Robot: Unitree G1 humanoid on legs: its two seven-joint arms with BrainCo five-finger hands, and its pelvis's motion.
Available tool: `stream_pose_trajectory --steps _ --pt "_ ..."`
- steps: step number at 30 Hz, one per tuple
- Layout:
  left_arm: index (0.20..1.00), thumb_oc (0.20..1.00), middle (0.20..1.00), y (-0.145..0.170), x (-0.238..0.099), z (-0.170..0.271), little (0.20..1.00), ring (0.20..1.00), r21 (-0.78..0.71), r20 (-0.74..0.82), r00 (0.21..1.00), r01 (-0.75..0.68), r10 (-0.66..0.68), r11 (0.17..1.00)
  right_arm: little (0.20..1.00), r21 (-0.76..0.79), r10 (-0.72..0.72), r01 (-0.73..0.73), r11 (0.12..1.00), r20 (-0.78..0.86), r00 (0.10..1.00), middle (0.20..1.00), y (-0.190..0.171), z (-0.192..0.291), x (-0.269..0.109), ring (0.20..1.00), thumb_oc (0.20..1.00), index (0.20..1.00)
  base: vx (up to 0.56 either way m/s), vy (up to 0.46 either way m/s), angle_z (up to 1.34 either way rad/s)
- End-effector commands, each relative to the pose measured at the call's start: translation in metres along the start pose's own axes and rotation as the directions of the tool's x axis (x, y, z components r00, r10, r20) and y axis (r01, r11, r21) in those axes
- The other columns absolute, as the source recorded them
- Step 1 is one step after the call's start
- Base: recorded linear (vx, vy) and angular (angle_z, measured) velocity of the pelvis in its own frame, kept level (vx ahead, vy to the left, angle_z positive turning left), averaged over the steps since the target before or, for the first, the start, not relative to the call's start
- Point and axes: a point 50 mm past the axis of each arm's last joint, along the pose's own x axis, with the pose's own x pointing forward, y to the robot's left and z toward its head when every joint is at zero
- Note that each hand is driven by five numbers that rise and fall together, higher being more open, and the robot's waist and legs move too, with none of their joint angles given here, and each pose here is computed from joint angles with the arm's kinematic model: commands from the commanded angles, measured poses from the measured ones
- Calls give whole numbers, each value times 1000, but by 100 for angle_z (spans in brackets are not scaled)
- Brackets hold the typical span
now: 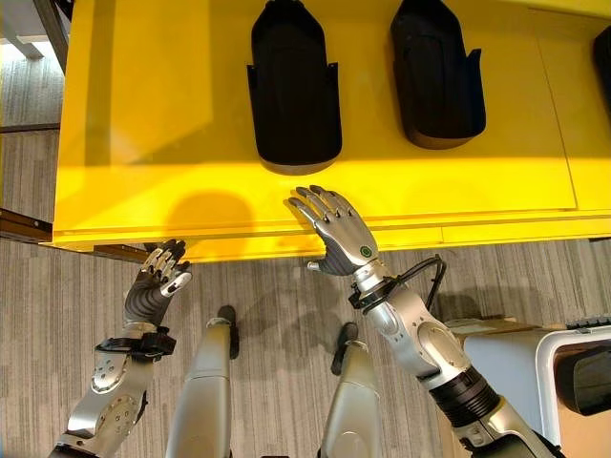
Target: Move parts from the plastic box to the shelf.
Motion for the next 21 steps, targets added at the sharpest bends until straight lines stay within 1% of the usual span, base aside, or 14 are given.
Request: stream_pose_trajectory --steps 1,6,13,21 --pt "1000 1000 1000 -14 11 26 1000 1000 -10 164 985 52 -49 999 1000 11 -49 49 999 0 999 1000 -7 -1 8 1000 1000 1000 0 0 0" --pt "1000 1000 1000 -15 13 26 1000 1000 -21 170 985 44 -40 999 1000 38 -25 25 999 -15 1000 1000 4 0 15 1000 1000 1000 0 0 0" --pt "1000 1000 1000 -14 12 26 1000 1000 -26 174 984 41 -36 999 1000 53 -24 25 998 -19 1000 1000 9 1 24 1000 1000 1000 0 0 0" --pt "1000 1000 1000 -15 12 26 1000 1000 -30 172 984 54 -48 998 1000 -2 -41 41 999 -9 999 1000 3 -2 37 1000 1000 1000 0 0 0"
